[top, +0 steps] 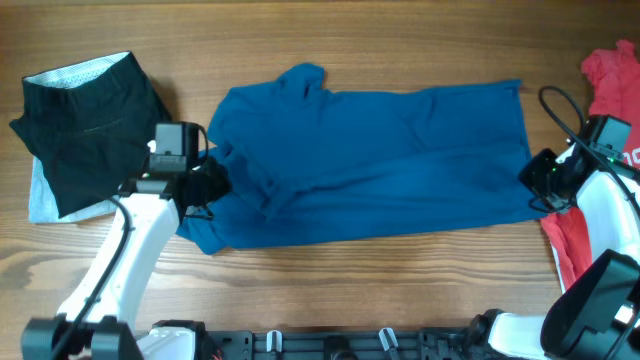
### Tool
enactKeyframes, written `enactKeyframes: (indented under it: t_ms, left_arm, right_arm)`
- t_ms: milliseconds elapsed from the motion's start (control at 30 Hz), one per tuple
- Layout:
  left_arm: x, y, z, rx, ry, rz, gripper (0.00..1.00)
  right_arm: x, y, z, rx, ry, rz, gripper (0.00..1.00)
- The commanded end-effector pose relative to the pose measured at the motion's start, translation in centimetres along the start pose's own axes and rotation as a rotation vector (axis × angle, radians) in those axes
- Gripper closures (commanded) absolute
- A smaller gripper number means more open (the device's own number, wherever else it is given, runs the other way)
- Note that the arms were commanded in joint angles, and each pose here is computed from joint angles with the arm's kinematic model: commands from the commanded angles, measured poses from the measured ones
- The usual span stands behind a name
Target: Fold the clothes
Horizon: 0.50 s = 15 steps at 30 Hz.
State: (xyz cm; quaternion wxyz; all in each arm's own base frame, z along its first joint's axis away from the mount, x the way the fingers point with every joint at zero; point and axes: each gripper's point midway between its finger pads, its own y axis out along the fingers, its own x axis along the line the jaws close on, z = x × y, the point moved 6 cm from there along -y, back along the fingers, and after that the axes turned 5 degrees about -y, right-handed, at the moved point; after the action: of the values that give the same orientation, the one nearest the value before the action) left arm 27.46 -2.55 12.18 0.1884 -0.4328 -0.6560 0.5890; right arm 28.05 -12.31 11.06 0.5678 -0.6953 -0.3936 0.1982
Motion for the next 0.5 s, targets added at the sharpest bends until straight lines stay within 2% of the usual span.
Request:
enactKeyframes:
  t_ms: [0, 200, 467]
  left_arm:
    - [-0.5, 2.1, 1.6, 0.107, 0.044, -0.016, 0.6]
    - [0.2, 4.1, 3.2, 0.226, 0.041, -0.075, 0.6]
    - [1.0, 4.4, 4.4, 0.305, 0.032, -0.12, 0.55]
  right_arm:
    - [0.9, 1.4, 0.2, 0.039, -0.053, -0.021, 0.48]
    - [-0.6, 3.6, 1.1, 0.112, -0.022, 0.088, 0.46]
    - [-0.7, 3.6, 1.6, 0.14, -0.018, 0.092, 0.46]
